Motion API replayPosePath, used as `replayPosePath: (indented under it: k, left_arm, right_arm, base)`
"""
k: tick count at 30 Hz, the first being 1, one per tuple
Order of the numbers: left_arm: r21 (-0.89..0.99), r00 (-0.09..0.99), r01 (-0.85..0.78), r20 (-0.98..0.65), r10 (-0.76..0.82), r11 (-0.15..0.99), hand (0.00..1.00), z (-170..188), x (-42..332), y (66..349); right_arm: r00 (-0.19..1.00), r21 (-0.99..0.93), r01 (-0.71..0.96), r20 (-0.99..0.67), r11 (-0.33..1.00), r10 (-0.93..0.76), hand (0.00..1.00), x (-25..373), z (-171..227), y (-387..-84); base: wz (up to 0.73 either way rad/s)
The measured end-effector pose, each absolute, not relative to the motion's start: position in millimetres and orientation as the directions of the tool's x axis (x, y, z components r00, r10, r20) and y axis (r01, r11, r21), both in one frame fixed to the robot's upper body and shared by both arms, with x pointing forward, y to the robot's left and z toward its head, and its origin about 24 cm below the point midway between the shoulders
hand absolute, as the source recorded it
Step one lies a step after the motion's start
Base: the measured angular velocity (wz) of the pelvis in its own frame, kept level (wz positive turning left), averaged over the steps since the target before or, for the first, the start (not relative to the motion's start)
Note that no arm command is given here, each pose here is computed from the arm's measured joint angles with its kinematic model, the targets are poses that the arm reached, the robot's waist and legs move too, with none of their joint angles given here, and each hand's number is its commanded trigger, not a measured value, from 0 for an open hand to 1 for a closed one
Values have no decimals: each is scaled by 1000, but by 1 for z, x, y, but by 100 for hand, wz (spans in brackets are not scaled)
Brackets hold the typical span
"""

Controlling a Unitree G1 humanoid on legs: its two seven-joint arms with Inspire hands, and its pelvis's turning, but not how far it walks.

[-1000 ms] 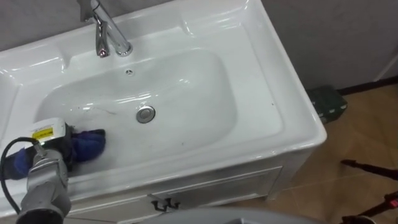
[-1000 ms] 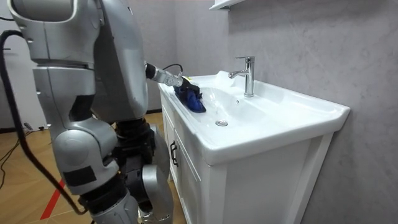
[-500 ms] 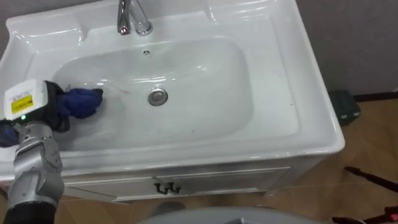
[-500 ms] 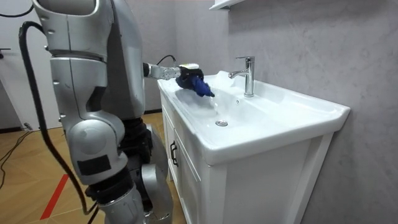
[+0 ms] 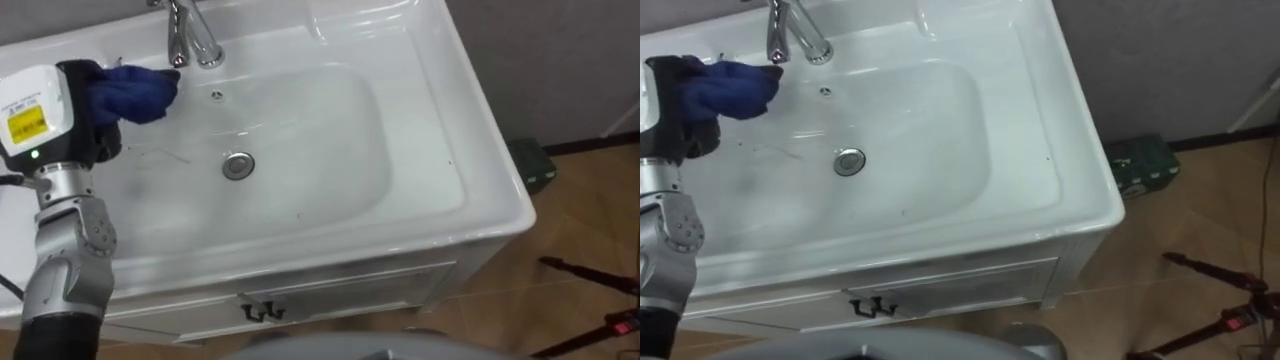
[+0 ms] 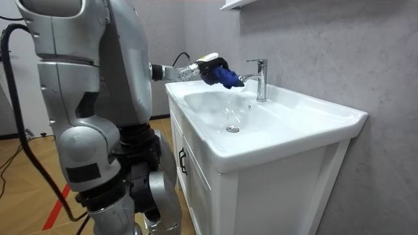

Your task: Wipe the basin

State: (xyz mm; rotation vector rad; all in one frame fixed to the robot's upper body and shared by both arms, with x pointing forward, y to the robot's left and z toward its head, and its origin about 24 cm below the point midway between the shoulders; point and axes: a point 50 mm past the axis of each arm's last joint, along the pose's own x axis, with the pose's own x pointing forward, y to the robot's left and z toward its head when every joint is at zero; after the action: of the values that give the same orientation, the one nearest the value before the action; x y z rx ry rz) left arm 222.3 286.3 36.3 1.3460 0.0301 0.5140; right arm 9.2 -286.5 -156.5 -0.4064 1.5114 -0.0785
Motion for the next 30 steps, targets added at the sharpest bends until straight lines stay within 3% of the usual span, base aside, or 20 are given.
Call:
replayPosePath:
  k: [8,16,30]
  left_arm:
    - [920,875,-366,288,389,143,100,37,221,288]
    - [929,811,-353,246,531,109,100,26,203,320]
    - [961,729,-271,166,665,58,100,9,179,347]
  right_arm:
    - [35,-298,-202,-954,933,-297,0,-6,-157,-285]
    - [21,-297,-203,-954,933,-299,0,-7,-157,-286]
    - [44,-279,-199,-960,939,-276,0,0,-155,-288]
  base:
    - [-9]
    - [-4]
    - [10]
